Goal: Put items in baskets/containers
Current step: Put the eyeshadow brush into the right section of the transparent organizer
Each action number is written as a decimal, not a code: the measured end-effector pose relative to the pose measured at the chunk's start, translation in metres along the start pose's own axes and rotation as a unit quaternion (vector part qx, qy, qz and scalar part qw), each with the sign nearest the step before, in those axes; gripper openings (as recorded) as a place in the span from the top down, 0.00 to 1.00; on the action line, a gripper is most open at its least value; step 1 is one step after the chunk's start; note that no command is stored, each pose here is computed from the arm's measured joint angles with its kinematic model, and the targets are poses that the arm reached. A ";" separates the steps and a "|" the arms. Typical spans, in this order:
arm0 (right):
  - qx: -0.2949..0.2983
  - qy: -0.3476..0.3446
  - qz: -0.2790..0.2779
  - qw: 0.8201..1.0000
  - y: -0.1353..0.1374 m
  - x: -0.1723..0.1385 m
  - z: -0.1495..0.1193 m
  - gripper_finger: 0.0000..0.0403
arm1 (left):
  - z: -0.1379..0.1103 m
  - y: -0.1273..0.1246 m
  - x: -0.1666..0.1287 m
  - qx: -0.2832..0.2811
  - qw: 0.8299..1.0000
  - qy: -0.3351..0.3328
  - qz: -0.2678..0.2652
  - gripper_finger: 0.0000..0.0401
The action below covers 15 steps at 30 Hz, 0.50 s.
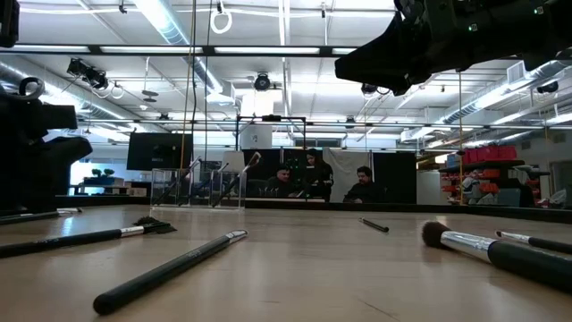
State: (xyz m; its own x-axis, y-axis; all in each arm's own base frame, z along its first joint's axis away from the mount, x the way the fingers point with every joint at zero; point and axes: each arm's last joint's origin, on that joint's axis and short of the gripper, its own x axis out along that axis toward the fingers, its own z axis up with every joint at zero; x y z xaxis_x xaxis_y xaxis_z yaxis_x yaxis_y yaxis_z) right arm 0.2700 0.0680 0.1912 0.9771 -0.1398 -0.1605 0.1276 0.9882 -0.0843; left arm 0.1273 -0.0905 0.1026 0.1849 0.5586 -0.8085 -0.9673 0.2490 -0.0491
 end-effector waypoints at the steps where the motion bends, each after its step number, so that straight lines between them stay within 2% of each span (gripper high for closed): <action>1: 0.000 0.000 0.000 1.000 0.000 0.000 0.000 0.72 | 0.001 0.000 0.001 0.001 1.000 -0.001 0.000 0.91; 5: 0.000 0.000 0.000 1.000 0.000 0.000 0.000 0.72 | 0.001 0.005 0.010 0.000 0.999 -0.028 -0.022 0.97; 13: -0.002 0.001 0.000 1.000 0.000 0.000 0.000 0.72 | 0.004 0.009 0.025 -0.015 0.994 -0.084 -0.067 0.94; 15: -0.002 0.001 0.000 1.000 0.000 0.000 0.000 0.72 | 0.007 0.010 0.031 -0.002 0.992 -0.101 -0.075 0.94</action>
State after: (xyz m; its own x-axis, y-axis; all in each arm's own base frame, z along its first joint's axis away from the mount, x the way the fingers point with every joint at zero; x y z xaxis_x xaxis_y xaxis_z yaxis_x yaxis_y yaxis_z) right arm 0.2700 0.0680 0.1911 0.9769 -0.1400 -0.1615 0.1271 0.9880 -0.0877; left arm 0.1249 -0.0657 0.0810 0.3573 0.6633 -0.6575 -0.9269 0.3387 -0.1619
